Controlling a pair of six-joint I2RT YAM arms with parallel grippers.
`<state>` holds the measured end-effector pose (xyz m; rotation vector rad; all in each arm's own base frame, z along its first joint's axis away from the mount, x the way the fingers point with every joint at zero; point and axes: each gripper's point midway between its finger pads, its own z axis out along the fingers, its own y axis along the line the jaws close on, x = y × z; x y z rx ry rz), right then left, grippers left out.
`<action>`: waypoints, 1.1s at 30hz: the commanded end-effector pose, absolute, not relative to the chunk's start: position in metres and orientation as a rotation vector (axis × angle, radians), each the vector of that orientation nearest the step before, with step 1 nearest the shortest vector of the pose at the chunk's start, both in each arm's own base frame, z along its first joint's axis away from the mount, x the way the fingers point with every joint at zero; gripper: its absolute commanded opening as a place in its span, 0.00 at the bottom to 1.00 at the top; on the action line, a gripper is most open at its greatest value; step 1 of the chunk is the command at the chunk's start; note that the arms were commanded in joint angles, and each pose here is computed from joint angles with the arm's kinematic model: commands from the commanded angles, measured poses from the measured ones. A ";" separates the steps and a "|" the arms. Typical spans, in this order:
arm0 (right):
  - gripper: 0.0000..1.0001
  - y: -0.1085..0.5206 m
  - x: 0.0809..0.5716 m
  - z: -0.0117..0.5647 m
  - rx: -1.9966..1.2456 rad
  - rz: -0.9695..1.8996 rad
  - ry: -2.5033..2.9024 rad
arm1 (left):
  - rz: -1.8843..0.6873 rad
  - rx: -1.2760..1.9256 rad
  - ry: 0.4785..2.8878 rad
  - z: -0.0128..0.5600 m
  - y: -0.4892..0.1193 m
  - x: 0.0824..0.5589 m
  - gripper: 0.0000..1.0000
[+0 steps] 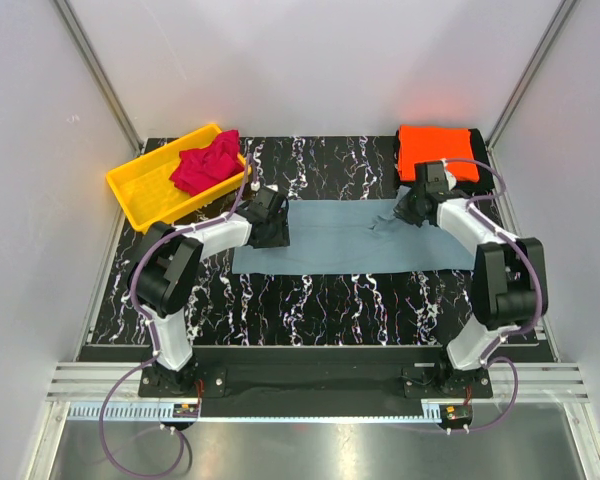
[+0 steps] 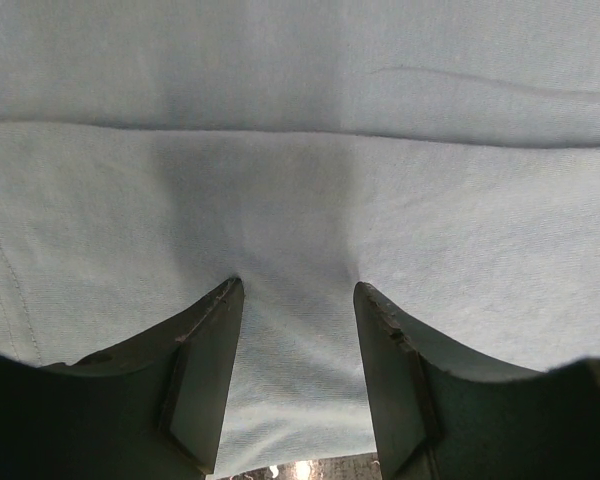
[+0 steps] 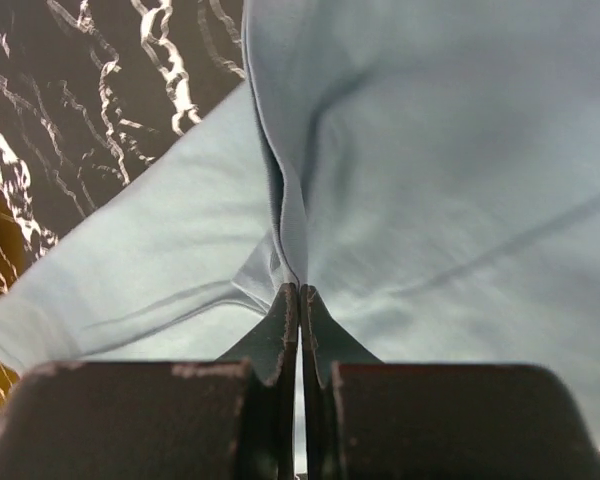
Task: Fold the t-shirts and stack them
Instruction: Fold the tshirt
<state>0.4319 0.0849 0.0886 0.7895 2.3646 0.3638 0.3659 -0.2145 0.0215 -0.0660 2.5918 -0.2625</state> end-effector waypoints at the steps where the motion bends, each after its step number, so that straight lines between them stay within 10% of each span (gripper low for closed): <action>1: 0.00 0.067 0.428 0.112 0.917 0.311 2.193 | -0.242 -0.070 2.670 -0.001 -0.212 0.348 0.55; 27: 0.01 0.048 0.349 0.073 1.180 0.224 2.163 | -0.234 -0.082 2.651 0.003 -0.211 0.353 0.55; 33: 0.27 0.043 0.356 0.093 1.132 0.209 2.129 | -0.271 -0.088 2.624 0.017 -0.216 0.351 0.56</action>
